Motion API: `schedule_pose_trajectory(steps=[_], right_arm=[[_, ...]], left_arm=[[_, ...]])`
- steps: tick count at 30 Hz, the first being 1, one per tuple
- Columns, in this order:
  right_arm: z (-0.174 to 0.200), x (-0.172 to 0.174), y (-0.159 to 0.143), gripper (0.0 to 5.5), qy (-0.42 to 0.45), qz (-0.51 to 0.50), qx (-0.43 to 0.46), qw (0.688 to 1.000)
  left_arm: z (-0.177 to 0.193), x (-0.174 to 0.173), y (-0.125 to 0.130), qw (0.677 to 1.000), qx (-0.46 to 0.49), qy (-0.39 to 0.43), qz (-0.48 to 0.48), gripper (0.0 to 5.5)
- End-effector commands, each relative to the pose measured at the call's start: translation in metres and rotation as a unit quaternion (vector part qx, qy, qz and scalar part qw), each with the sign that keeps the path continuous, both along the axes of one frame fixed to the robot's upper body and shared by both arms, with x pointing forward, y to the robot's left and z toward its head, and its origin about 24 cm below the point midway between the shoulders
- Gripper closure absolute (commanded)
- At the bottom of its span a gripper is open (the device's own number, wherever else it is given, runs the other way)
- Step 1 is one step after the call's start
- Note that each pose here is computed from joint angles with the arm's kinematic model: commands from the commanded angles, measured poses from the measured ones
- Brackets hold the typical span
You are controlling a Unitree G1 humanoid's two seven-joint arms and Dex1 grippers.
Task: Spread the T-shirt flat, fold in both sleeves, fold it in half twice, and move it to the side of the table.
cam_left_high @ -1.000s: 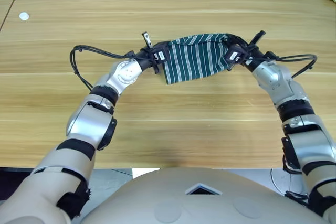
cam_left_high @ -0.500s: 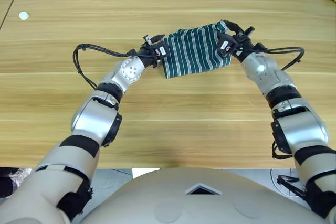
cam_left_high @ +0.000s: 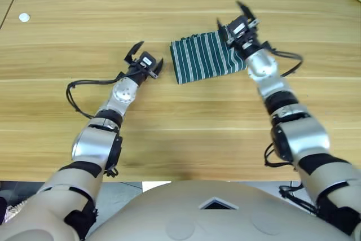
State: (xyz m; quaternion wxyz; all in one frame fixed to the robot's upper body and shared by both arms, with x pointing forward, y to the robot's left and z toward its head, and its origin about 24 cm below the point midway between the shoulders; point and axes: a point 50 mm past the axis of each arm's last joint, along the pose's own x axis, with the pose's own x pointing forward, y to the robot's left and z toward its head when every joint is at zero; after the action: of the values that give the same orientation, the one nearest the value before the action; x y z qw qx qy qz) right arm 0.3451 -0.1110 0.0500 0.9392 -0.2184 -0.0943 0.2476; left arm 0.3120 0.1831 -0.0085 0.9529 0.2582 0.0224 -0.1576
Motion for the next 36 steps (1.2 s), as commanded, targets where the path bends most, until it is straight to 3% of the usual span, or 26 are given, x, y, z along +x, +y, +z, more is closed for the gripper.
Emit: schedule_pose_trajectory(steps=[1, 3, 7, 11, 14, 17, 21, 25, 29, 33, 36], right_arm=[[-0.022, 0.003, -0.009, 2.23, 0.123, -0.014, 0.007, 0.992], [-0.034, 0.005, -0.028, 2.23, 0.205, -0.041, 0.036, 0.977], [-0.054, -0.001, -0.064, 2.23, 0.331, -0.116, 0.074, 0.933], [-0.058, -0.003, -0.087, 2.23, 0.38, -0.196, 0.097, 0.899], [-0.055, -0.005, -0.12, 2.23, 0.365, -0.306, 0.121, 0.871], [-0.057, -0.023, -0.17, 2.23, 0.335, -0.472, 0.182, 0.795], [-0.071, -0.067, -0.221, 2.23, 0.301, -0.639, 0.246, 0.664], [-0.083, -0.092, -0.232, 2.23, 0.279, -0.714, 0.254, 0.59], [-0.071, -0.071, -0.215, 2.23, 0.231, -0.728, 0.304, 0.57], [-0.074, -0.083, -0.221, 2.23, 0.202, -0.758, 0.307, 0.538], [-0.067, -0.076, -0.219, 2.23, 0.163, -0.752, 0.329, 0.547]], left_arm=[[-0.013, -0.014, 0.017, 0.994, -0.074, 0.019, 0.077, 0.43], [-0.01, -0.01, 0.016, 0.985, -0.138, 0.013, 0.106, 0.14], [-0.005, -0.002, 0.012, 0.956, -0.26, 0.02, 0.136, 0.14], [0.001, 0.001, 0.012, 0.935, -0.326, 0.003, 0.139, 0.14], [0.005, 0.0, 0.012, 0.927, -0.349, -0.02, 0.135, 0.14], [0.003, -0.008, 0.025, 0.917, -0.366, -0.037, 0.152, 0.14], [-0.005, -0.017, 0.045, 0.908, -0.36, -0.037, 0.213, 0.14], [-0.013, -0.027, 0.046, 0.908, -0.338, -0.038, 0.244, 0.14], [-0.019, -0.049, 0.057, 0.898, -0.324, -0.077, 0.287, 0.14], [-0.017, -0.059, 0.059, 0.91, -0.274, -0.11, 0.292, 0.14], [-0.009, -0.057, 0.058, 0.918, -0.237, -0.139, 0.285, 0.14]])
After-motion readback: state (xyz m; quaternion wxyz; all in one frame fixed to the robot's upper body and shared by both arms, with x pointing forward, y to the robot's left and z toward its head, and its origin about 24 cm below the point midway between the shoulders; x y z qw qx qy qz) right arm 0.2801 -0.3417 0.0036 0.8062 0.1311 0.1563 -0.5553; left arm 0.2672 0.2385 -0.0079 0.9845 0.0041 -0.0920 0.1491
